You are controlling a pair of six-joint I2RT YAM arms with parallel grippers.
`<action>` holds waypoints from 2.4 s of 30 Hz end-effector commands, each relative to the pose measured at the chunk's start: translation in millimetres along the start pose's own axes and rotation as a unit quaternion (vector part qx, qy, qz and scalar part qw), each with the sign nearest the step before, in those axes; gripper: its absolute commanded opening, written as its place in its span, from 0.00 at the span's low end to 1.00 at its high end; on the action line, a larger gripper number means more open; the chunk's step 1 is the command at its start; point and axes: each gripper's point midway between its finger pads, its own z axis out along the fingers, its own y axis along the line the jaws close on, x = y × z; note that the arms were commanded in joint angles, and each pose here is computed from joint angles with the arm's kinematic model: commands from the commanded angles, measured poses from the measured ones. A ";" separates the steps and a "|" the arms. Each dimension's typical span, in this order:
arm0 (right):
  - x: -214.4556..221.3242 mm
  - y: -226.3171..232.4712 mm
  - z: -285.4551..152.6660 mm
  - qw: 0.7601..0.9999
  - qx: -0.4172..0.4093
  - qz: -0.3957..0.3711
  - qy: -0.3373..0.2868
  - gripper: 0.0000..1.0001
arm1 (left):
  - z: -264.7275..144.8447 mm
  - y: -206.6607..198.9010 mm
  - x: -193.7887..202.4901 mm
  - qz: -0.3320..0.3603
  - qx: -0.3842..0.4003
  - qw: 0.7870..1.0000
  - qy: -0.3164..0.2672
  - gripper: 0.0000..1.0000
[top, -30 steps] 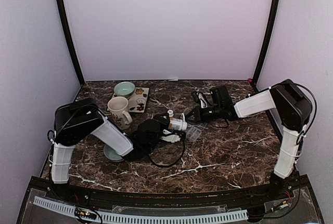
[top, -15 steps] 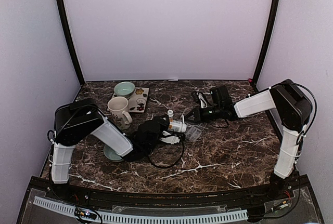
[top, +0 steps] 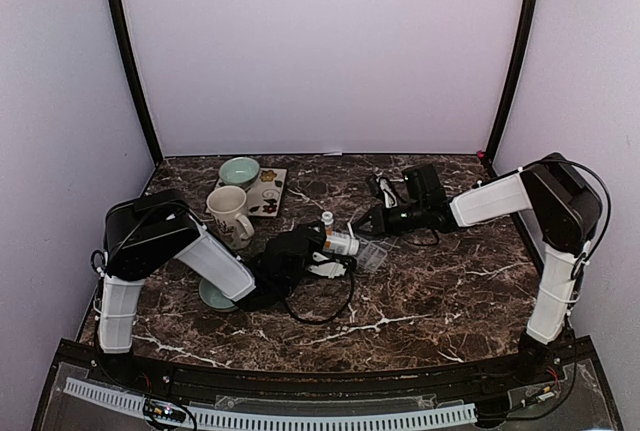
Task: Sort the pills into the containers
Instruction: Pour the pill into the compartment of the pill container.
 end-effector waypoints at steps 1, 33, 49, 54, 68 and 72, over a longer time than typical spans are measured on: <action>-5.1 12.6 -6.7 1.000 -0.009 -0.024 -0.013 0.07 | 0.9 11.6 -5.2 -0.010 -0.010 1.000 -0.003 0.00; 3.0 12.0 -5.8 0.999 -0.021 -0.022 -0.014 0.07 | 13.3 34.9 9.2 0.044 -0.069 0.994 0.066 0.00; 4.2 13.4 -11.2 0.999 -0.015 -0.026 -0.016 0.07 | 2.3 32.2 0.7 0.056 -0.063 0.995 0.043 0.00; 3.8 14.2 -12.5 0.999 -0.015 -0.026 -0.018 0.07 | -3.0 29.9 -4.0 0.054 -0.062 0.996 0.036 0.00; 4.9 16.0 -14.4 0.999 -0.016 -0.026 -0.022 0.07 | 2.1 31.4 -6.6 0.043 -0.054 0.997 0.042 0.00; 5.4 15.8 -15.0 0.999 -0.015 -0.026 -0.022 0.07 | 3.6 35.0 -6.8 0.040 -0.060 0.996 0.044 0.00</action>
